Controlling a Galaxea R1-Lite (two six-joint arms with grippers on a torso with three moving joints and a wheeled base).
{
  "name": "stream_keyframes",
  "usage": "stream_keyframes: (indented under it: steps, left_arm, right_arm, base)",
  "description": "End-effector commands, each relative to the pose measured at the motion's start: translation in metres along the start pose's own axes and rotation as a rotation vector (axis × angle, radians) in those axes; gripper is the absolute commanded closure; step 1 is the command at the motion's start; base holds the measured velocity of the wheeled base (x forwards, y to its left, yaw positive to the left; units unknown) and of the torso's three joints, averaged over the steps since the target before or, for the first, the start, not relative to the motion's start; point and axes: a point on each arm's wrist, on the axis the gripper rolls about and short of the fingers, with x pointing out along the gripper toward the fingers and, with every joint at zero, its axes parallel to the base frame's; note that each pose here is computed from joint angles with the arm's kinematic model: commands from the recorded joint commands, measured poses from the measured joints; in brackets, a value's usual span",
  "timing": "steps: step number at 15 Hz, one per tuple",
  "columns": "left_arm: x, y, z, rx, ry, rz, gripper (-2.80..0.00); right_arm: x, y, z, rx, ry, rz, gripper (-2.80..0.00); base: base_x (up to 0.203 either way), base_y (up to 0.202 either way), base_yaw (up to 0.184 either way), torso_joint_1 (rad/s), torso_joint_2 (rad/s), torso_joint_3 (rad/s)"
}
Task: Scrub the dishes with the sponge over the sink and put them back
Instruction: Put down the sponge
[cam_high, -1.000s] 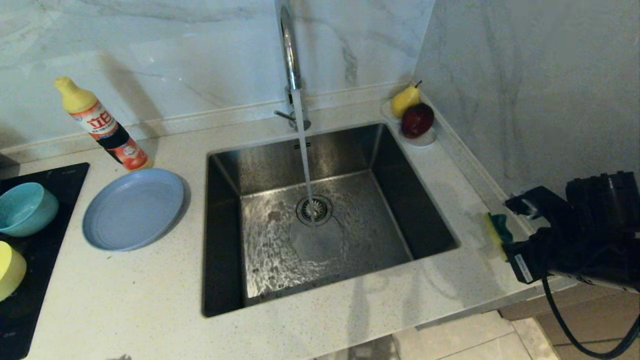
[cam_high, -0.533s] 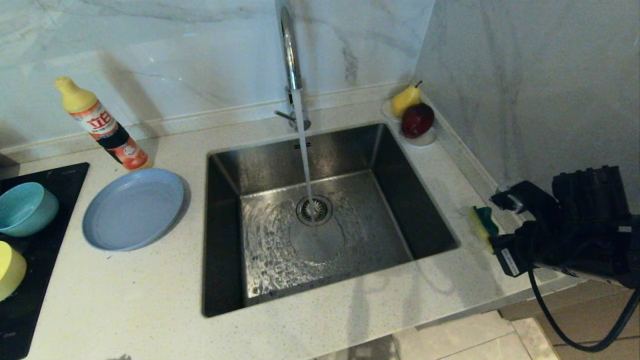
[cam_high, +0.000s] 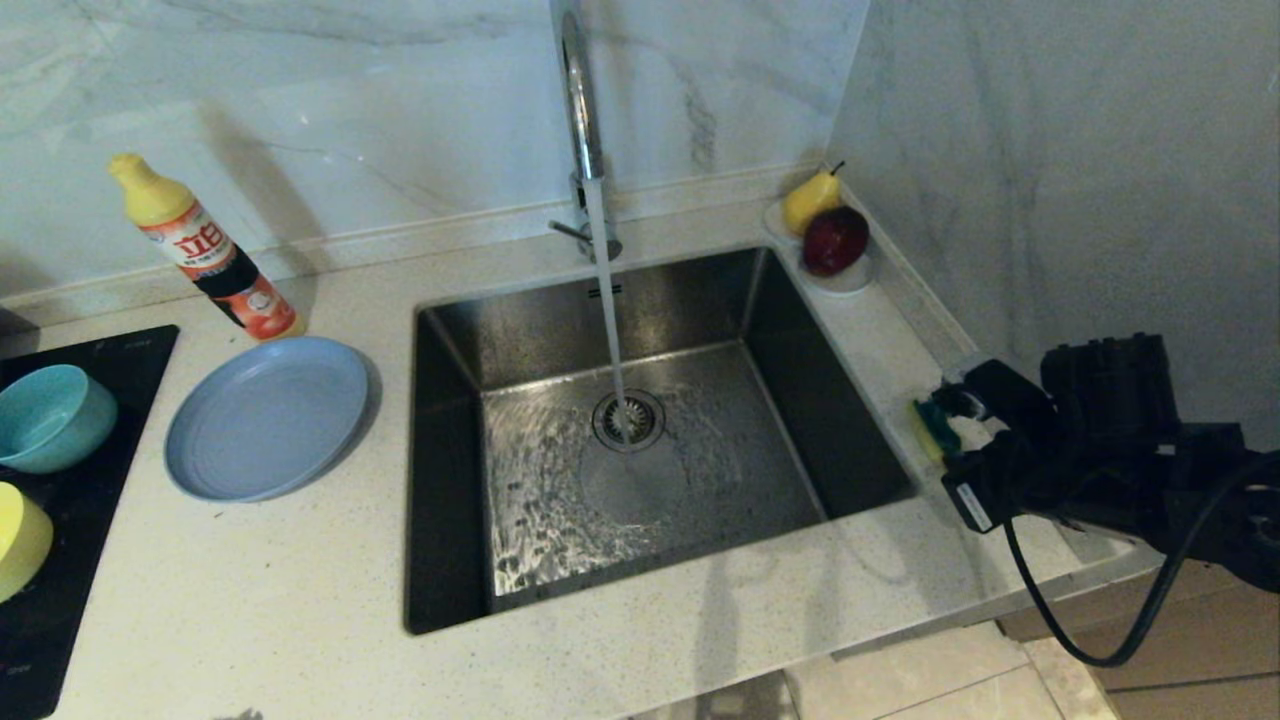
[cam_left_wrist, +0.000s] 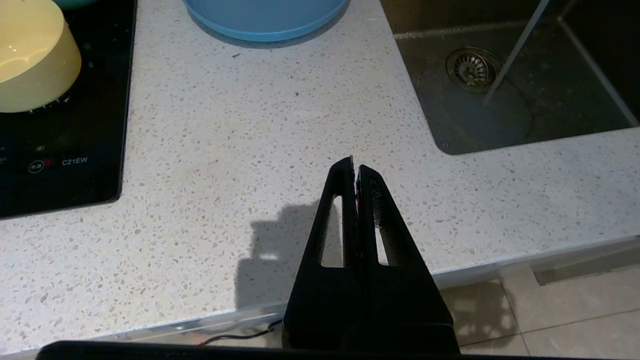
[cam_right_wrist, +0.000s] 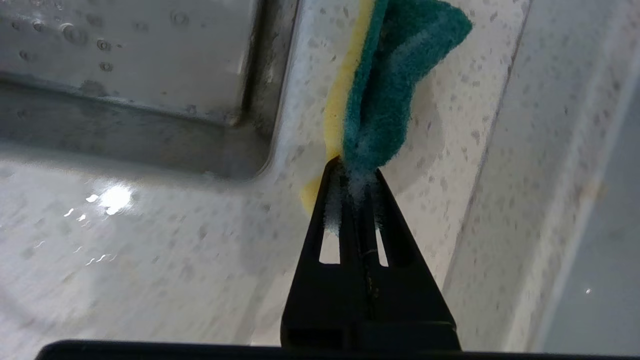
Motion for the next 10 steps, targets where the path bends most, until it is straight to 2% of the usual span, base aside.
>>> stream_keyframes:
  steps: [1, 10]
  left_arm:
    - [0.001, 0.000, -0.002, 0.000, 0.009, 0.002, 0.00]
    - [0.001, 0.000, -0.002, 0.000, 0.009, 0.002, 0.00]
  right_arm:
    - [0.011, 0.002, -0.002, -0.034, 0.022, -0.006, 0.00]
    - [0.008, -0.011, 0.001, -0.041, -0.002, -0.055, 0.00]
  base:
    - [0.000, 0.000, 0.000, 0.000, 0.00, 0.000]
    - [0.000, 0.000, 0.000, 0.000, 0.00, 0.000]
